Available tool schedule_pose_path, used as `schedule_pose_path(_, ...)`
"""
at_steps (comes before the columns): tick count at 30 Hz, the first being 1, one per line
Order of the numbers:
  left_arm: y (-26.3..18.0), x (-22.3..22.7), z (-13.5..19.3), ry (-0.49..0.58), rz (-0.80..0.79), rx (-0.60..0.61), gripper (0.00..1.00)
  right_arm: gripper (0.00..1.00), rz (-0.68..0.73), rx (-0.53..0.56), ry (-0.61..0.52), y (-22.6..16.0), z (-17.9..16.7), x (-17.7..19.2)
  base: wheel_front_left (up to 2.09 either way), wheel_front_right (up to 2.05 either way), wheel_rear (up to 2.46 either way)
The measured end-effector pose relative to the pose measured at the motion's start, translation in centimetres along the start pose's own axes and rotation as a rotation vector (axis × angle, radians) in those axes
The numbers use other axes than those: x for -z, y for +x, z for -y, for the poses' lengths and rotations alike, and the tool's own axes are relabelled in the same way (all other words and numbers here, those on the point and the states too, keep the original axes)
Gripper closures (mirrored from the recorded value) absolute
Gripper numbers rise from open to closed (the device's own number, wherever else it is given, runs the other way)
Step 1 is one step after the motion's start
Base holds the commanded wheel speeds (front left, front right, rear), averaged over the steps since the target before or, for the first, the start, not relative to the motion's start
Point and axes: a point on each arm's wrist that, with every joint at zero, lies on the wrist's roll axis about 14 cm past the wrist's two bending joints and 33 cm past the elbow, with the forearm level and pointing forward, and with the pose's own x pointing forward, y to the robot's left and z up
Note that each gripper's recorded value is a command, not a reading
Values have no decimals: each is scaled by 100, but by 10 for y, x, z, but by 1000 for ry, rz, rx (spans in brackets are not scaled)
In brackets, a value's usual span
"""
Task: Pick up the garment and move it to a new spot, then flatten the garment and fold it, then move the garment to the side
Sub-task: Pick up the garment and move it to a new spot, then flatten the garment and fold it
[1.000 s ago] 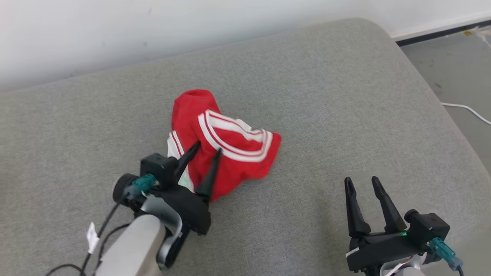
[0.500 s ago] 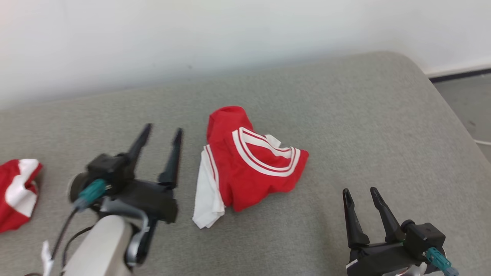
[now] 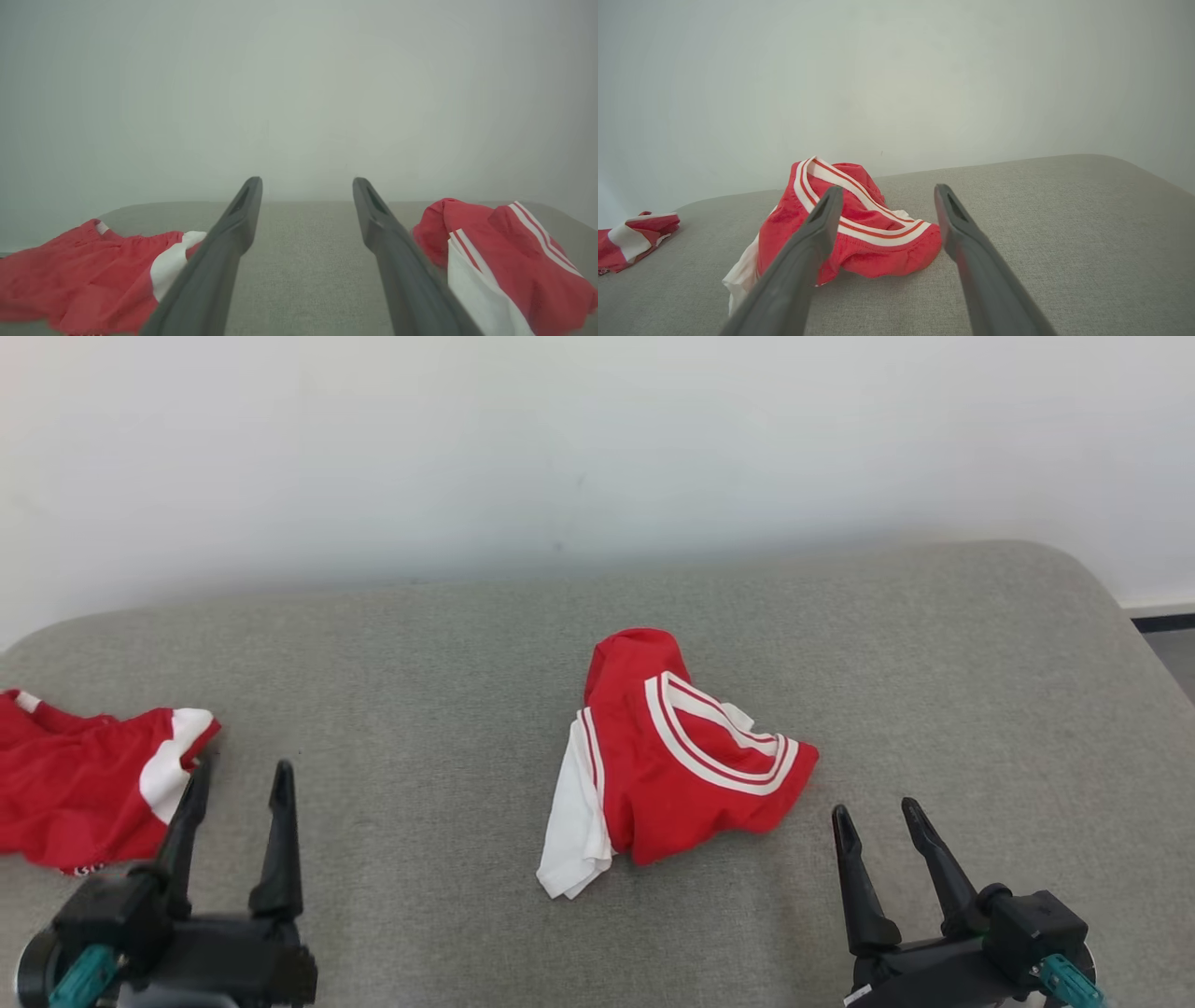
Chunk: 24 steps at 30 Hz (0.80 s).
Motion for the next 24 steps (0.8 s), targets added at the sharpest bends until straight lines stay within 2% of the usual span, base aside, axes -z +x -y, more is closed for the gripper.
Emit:
schedule_pose_path(9,-39,11,-26,7,-42,-82,0,0,-31,-38,-10,0,-12,6,0,0,0)
schedule_pose_path(24,-52,24,-35,-6,-70,-109,0,0,-66,-12,-20,-6,-3,16,0,0,0)
